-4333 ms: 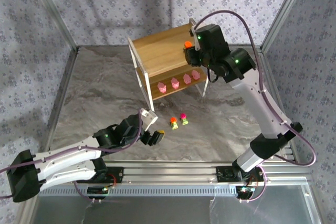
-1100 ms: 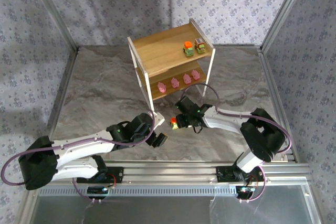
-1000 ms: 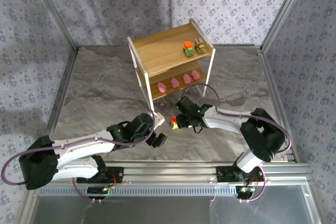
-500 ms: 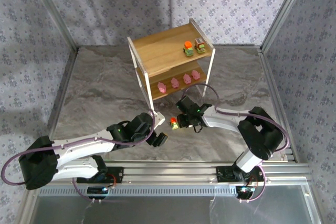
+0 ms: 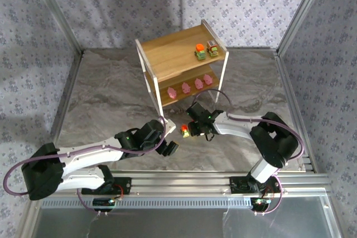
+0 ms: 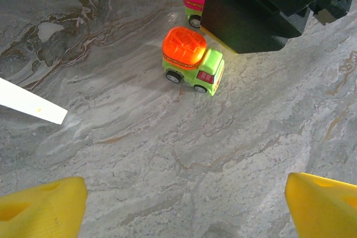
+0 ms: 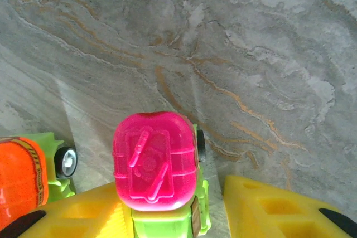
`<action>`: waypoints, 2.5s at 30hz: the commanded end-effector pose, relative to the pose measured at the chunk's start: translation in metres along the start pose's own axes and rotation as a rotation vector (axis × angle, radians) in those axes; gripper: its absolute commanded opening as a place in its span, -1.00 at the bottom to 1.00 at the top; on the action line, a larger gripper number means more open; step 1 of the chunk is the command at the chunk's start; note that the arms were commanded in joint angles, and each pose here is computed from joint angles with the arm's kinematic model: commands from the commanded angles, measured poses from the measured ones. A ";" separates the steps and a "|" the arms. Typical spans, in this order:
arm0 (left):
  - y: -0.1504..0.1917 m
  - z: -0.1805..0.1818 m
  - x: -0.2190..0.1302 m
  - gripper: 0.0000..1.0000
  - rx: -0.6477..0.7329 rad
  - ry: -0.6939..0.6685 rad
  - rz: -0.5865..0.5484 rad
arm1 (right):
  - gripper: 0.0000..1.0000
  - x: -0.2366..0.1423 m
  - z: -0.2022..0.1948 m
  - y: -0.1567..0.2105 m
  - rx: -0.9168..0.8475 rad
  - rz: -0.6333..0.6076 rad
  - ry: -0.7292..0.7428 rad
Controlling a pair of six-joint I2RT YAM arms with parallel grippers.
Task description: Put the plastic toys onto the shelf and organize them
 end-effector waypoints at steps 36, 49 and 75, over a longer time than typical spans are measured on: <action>-0.012 -0.002 -0.004 0.83 0.015 -0.009 -0.029 | -0.27 0.002 0.003 -0.003 -0.068 0.007 0.076; -0.012 -0.001 -0.008 0.83 0.013 -0.012 -0.044 | -0.41 -0.010 0.001 -0.006 -0.069 -0.007 0.086; -0.014 0.004 -0.022 0.83 0.002 -0.038 -0.112 | -0.52 -0.080 0.016 -0.025 -0.099 -0.122 0.070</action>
Point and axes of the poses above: each hand's point on the last joint's axis, 136 mm out from that joint toward the fingers, its own x axis out along the fingers, its own z axis along the line the jaws close on, y = z × x, the point moved 7 cm from there along -x, back along the fingers, and after that the axes turned 1 degree about x, right-handed, at the moved point
